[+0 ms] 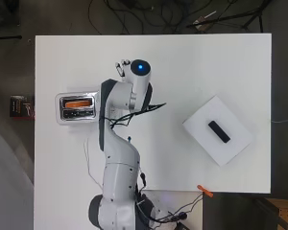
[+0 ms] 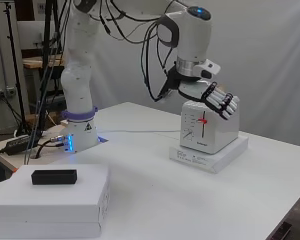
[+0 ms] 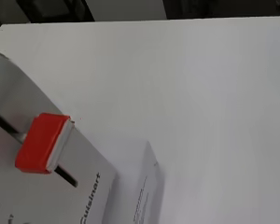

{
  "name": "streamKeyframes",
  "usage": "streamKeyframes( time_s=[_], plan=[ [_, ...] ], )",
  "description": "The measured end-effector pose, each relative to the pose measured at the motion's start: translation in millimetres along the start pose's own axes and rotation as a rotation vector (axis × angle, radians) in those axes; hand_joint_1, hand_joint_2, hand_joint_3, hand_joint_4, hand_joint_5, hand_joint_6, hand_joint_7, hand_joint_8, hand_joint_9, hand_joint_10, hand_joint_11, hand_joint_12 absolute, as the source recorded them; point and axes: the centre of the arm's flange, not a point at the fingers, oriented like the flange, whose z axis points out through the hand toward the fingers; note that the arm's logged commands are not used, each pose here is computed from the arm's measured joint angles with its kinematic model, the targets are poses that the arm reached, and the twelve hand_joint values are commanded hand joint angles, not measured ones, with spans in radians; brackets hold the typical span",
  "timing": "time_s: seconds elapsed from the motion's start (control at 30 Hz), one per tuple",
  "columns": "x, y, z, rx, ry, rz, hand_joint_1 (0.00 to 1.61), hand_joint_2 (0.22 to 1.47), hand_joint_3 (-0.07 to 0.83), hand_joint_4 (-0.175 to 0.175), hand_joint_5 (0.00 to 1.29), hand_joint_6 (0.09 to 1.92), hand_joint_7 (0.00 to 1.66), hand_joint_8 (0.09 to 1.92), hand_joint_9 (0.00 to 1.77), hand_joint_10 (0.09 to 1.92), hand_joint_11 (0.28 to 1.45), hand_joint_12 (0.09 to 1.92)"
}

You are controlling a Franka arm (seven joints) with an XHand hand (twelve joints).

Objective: Teleoperate dual arm-hand system to toast a bread

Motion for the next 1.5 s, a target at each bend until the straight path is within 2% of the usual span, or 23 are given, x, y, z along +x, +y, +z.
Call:
streamKeyframes(
  time_s=[0.13,0.3,0.4,0.57,0.63,0.67,0.7,0.73,0.77,0.8,0.83,0.87,0.97,1.1,1.13,1.2,1.3,1.5],
  plan=[
    [-7.7,16.9,17.3,0.013,0.026,-0.067,0.01,1.08,0.001,-0.061,0.25,0.09,0.3,0.09,0.36,0.09,0.41,0.09],
    [-11.3,25.3,37.8,0.062,0.097,-0.087,0.01,1.05,-0.002,-0.08,0.25,0.09,0.43,0.09,0.55,0.09,0.48,0.09],
    [-16.0,26.7,51.9,0.085,0.071,-0.115,0.01,1.03,-0.006,-0.082,0.26,0.09,0.49,0.09,0.66,0.09,0.52,0.09],
    [-26.7,19.4,68.7,0.112,0.07,-0.14,0.06,1.0,-0.012,-0.067,0.27,0.09,0.5,0.09,0.71,0.09,0.56,0.09],
    [-29.0,15.5,62.4,0.101,0.074,-0.169,0.08,1.0,-0.005,-0.071,0.28,0.09,0.55,0.09,0.8,0.09,0.62,0.09],
    [-30.1,12.0,52.3,0.083,0.066,-0.181,0.09,1.01,-0.002,-0.077,0.28,0.09,0.62,0.09,0.92,0.09,0.69,0.09],
    [-32.3,6.7,38.0,0.058,0.055,-0.184,0.11,1.02,-0.007,-0.088,0.28,0.09,0.77,0.09,1.04,0.2,0.72,0.37],
    [-35.8,-1.6,17.1,0.021,0.048,-0.182,0.13,1.04,-0.007,-0.099,0.29,0.09,0.86,0.42,1.1,0.72,0.76,0.89],
    [-39.6,-11.8,-5.5,-0.018,0.05,-0.18,0.15,1.05,-0.005,-0.107,0.29,0.09,0.88,0.97,1.15,1.23,0.85,1.34],
    [-43.3,-23.3,-28.3,-0.054,0.062,-0.182,0.15,1.05,-0.002,-0.113,0.29,0.09,0.89,1.4,1.2,1.56,0.92,1.62],
    [-47.0,-33.4,-46.6,-0.08,0.083,-0.189,0.16,1.06,0.0,-0.118,0.29,0.09,0.9,1.66,1.24,1.74,0.98,1.78],
    [-49.6,-40.1,-57.8,-0.091,0.104,-0.199,0.16,1.07,0.002,-0.122,0.3,0.09,0.9,1.8,1.26,1.84,1.01,1.85],
    [-48.5,-41.2,-54.7,-0.055,0.164,-0.244,0.16,1.09,0.005,-0.131,0.3,0.09,0.95,1.92,1.31,1.91,1.07,1.91],
    [-37.3,-6.0,27.3,0.105,0.167,-0.254,0.16,1.12,0.008,-0.122,0.35,0.09,1.11,1.92,1.45,1.92,1.18,1.92],
    [-37.8,3.1,50.0,0.14,0.154,-0.245,0.16,1.13,0.006,-0.113,0.38,0.09,1.16,1.92,1.48,1.92,1.21,1.92],
    [-40.5,15.6,84.3,0.191,0.133,-0.221,0.18,1.15,0.003,-0.068,0.54,0.09,1.25,1.92,1.56,1.92,1.27,1.92],
    [-42.1,20.1,97.0,0.205,0.119,-0.183,0.2,1.17,0.002,-0.012,0.68,0.09,1.38,1.92,1.66,1.92,1.36,1.92],
    [-31.4,23.2,107.0,0.21,0.121,-0.161,0.2,1.19,0.002,0.026,0.76,0.09,1.46,1.92,1.73,1.92,1.42,1.89]
  ],
)
